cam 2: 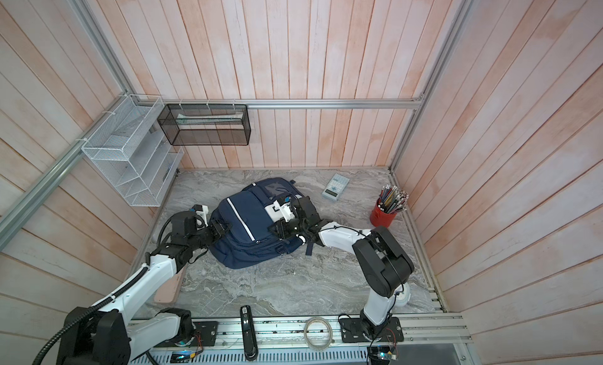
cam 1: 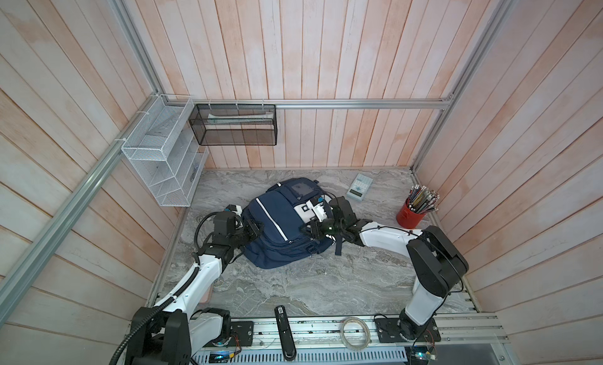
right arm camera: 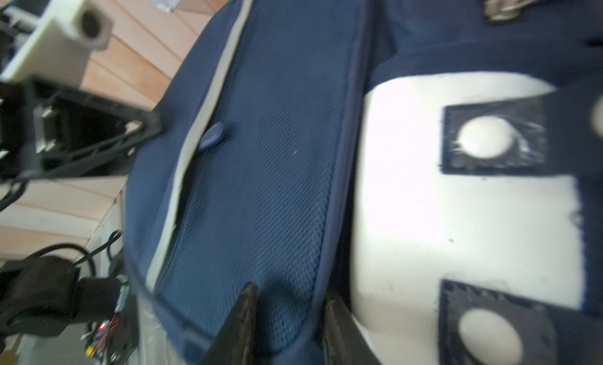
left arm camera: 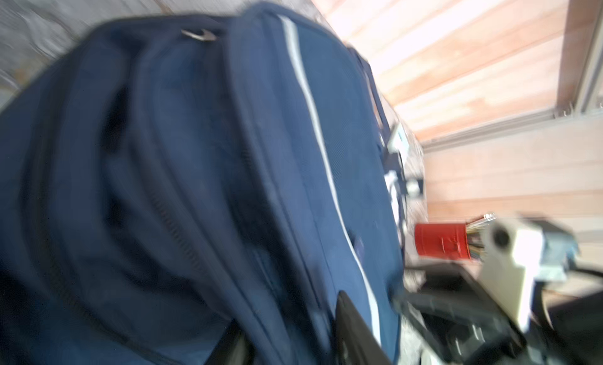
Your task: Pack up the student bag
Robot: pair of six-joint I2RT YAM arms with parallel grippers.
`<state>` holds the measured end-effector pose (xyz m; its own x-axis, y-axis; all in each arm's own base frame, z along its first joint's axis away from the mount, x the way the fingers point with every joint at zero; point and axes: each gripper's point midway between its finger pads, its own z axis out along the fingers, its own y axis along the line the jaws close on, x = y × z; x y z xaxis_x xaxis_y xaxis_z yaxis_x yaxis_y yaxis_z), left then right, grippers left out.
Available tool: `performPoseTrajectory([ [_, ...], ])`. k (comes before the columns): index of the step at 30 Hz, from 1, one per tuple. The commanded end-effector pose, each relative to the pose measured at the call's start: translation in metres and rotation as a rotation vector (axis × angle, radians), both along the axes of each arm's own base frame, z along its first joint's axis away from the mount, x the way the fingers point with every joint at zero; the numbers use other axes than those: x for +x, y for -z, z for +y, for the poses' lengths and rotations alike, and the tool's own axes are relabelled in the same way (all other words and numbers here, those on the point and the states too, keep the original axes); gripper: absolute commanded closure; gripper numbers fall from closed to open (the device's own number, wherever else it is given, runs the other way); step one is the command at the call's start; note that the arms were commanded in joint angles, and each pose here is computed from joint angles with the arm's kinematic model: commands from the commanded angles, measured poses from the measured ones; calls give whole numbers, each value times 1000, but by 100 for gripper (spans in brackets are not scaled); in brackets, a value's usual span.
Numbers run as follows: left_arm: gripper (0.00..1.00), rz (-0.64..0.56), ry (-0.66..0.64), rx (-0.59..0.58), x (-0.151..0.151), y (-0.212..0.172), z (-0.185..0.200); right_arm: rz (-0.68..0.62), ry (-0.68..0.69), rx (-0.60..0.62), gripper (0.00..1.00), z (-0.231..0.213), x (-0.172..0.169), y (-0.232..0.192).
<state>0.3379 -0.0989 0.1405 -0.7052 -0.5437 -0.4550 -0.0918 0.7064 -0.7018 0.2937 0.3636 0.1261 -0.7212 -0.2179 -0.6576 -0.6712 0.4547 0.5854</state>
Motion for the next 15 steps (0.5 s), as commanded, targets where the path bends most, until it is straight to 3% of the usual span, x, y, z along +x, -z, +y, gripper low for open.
performPoseTrajectory([
  [1,55,-97,2,21,29,-20,10,77,-150,33,66,13,-43,-10],
  [4,42,-103,-25,45,44,-23,23,-11,-111,-38,66,6,-36,-17],
  [8,20,-122,-87,143,46,-38,44,-284,126,-219,53,-32,8,-32],
  [9,15,-126,-115,176,42,-42,51,-359,178,-251,7,-41,18,-38],
  [10,13,-130,-137,199,37,-45,56,-440,191,-280,2,-46,24,-43],
  [12,13,-138,-149,206,26,-49,58,-573,157,-361,2,-47,32,-51],
  [15,23,-152,-86,131,3,-50,38,-767,76,-438,4,-30,34,-61],
])
